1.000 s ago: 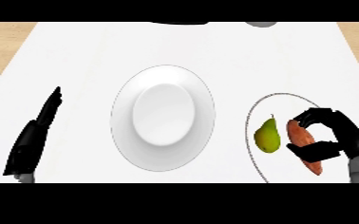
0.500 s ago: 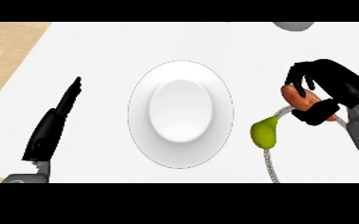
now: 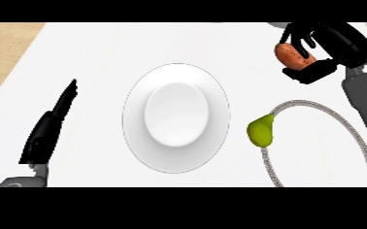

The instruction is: Pick the sweet potato from the placemat and place it in the plate

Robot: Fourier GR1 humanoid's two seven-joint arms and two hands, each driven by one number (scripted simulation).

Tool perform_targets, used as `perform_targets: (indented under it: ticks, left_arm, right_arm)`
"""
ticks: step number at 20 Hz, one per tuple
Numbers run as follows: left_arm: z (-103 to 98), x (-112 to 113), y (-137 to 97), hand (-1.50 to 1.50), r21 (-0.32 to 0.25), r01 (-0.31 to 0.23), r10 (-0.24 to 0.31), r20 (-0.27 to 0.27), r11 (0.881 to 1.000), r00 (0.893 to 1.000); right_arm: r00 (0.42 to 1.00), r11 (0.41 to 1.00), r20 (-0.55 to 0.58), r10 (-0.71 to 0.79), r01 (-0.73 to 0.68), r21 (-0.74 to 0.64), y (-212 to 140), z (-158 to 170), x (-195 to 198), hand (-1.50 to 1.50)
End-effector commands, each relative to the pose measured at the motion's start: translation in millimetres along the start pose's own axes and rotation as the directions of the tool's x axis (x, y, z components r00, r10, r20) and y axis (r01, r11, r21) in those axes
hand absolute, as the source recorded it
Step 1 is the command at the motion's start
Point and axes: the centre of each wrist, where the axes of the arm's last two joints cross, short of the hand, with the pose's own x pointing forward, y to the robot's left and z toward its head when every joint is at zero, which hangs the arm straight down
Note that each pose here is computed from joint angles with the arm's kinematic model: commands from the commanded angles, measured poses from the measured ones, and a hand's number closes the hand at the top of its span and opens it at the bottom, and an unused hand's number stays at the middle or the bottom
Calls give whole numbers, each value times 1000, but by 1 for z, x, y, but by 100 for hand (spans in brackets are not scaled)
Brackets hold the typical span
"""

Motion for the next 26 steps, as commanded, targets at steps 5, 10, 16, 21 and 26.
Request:
perform_targets:
  ticks: [5,10,16,21,26]
  left_arm:
    - [11,-14,11,0,65,17,-14,-57,998,998]
    - [26,-24,18,0,73,7,-2,-68,997,998]
    - [41,-21,23,0,73,21,-15,-88,997,996]
    - [32,-20,16,0,88,9,0,-102,996,995]
    - [27,-15,11,0,92,-5,14,-97,996,995]
  right_arm:
    - [896,974,390,-214,226,14,-17,-43,2,150]
    - [846,962,459,-272,247,114,-7,-84,31,150]
    - [800,939,493,-343,301,164,10,-119,113,150]
    - [812,916,432,-393,304,261,58,-131,164,150]
    - [837,907,405,-369,228,354,78,-137,202,150]
